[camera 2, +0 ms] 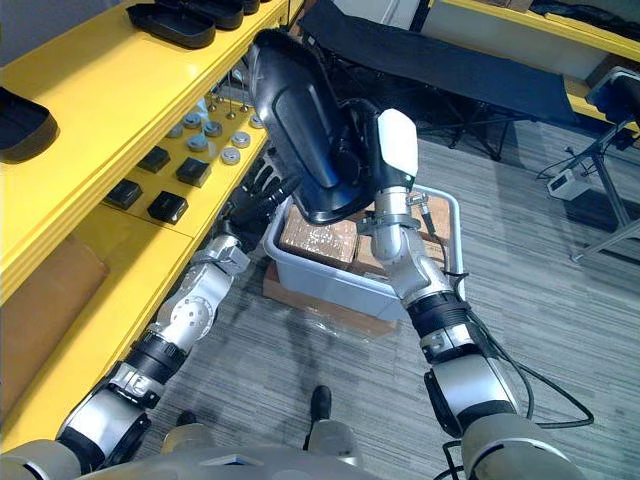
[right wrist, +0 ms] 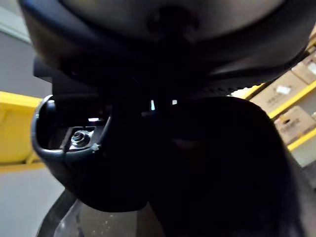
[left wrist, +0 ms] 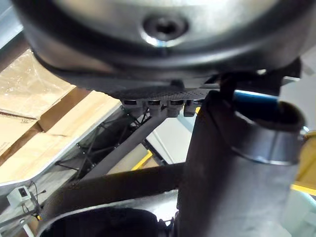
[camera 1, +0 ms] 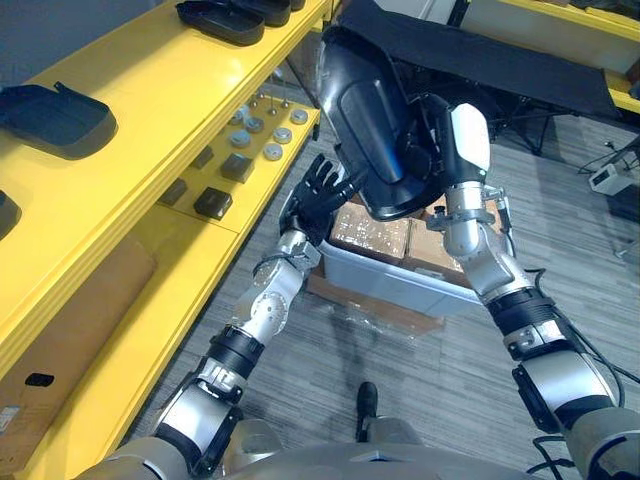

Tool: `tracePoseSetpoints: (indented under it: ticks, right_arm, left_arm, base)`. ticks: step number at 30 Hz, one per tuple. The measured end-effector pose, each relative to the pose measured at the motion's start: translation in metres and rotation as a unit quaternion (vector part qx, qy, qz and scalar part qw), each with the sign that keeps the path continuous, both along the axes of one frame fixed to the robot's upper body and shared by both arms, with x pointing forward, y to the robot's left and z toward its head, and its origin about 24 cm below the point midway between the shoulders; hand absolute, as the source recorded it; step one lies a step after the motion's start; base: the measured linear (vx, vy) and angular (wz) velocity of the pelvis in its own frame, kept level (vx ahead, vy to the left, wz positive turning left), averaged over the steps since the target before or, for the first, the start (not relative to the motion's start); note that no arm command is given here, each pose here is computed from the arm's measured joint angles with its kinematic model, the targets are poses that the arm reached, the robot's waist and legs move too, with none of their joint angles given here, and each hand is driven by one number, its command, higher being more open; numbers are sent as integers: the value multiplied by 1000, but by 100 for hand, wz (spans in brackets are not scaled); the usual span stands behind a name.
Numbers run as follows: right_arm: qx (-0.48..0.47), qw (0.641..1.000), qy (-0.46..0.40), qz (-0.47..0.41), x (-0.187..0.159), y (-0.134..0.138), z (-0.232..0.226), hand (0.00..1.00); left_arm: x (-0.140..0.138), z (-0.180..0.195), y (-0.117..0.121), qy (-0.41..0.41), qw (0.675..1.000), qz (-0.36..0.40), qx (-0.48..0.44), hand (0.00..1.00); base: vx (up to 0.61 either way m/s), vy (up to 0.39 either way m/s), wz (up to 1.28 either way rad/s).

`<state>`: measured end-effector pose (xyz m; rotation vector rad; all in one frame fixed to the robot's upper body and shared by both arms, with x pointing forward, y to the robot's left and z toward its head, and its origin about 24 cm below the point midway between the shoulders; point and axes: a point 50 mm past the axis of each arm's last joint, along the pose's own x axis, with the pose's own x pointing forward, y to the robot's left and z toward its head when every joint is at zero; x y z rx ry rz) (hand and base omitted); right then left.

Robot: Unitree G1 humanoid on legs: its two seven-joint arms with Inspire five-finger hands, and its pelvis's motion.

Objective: Walk over and take three plastic housings, then place them on the shelf

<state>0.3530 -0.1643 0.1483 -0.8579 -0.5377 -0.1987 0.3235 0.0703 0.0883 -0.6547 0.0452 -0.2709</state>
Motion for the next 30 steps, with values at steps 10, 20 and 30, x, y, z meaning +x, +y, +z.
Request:
tracePoseSetpoints:
  ticks: [10, 20, 30]
  right_arm:
    - [15, 999, 28, 29, -5, 21, -19, 0]
    - [25, 998, 28, 60, -10, 36, -27, 0]
    - [34, 995, 17, 88, -15, 54, -29, 0]
  left_arm:
    - [3, 10, -12, -7, 1000, -5, -24, 0]
    - [3, 3, -11, 21, 999, 25, -19, 0]
    - [5, -8, -1, 25, 997, 69, -22, 0]
  base:
    - [-7, 3, 0]
    - [-23, 6, 1]
    - [0, 0, 0]
